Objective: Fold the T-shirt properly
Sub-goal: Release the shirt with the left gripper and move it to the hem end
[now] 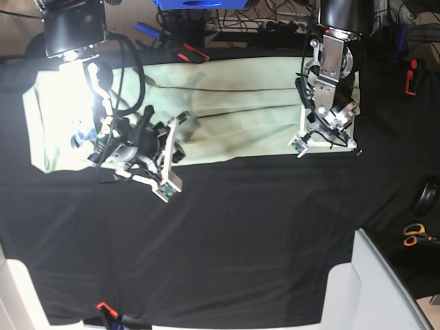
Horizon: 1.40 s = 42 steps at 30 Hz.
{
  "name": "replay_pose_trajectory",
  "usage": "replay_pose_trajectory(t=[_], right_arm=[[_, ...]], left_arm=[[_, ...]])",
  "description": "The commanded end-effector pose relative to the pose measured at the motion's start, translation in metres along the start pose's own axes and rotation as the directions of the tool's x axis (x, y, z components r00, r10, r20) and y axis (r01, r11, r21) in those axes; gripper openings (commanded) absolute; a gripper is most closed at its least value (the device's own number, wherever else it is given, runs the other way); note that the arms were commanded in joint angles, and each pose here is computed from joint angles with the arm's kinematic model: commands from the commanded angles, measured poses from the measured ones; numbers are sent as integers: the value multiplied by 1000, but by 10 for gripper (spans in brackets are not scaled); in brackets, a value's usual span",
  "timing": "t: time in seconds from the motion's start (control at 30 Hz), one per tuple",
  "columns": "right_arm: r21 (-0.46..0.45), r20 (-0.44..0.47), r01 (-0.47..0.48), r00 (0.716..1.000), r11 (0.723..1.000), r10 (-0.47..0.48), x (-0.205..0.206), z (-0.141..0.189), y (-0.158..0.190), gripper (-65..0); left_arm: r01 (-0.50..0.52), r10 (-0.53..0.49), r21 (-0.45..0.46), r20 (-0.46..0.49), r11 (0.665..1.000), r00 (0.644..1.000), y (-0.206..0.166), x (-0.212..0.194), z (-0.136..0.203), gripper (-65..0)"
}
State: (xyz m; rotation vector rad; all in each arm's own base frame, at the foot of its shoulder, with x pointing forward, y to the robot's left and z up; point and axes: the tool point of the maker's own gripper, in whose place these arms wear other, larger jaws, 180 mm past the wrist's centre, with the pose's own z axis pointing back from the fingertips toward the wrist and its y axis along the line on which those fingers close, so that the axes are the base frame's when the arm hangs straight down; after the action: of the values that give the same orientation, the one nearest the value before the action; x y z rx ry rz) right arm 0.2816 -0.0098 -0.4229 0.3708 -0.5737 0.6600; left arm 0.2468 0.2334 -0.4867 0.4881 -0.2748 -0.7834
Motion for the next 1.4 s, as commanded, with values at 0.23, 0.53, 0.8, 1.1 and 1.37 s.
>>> replay_pose_trajectory(t=[0.23,0.53,0.8,1.1,1.37], right_arm=[[1,42,-6,999,1000,6,11,3,0,-650],[13,-9,13,1000,1000,-13,-20,3,8,-650],[26,-16,31,999,999,-31,-40,3,15,-650],[35,-54,45,998,998,-43,-61,5,20,-650],[37,-62,50,997,998,-48,-66,5,23,-650]], left_arm=[[-203,195,114,78,972,978,63,-6,23,-650],[-240,242,-37,49,970,969,53,-69,60,-650],[-577,601,-190,99,794,793,54,-119,63,-462],[-722,791,-336,149,605,593,67,-127,61,-264],[-757,861,-427,120,494,494,54,-124,52,-260]])
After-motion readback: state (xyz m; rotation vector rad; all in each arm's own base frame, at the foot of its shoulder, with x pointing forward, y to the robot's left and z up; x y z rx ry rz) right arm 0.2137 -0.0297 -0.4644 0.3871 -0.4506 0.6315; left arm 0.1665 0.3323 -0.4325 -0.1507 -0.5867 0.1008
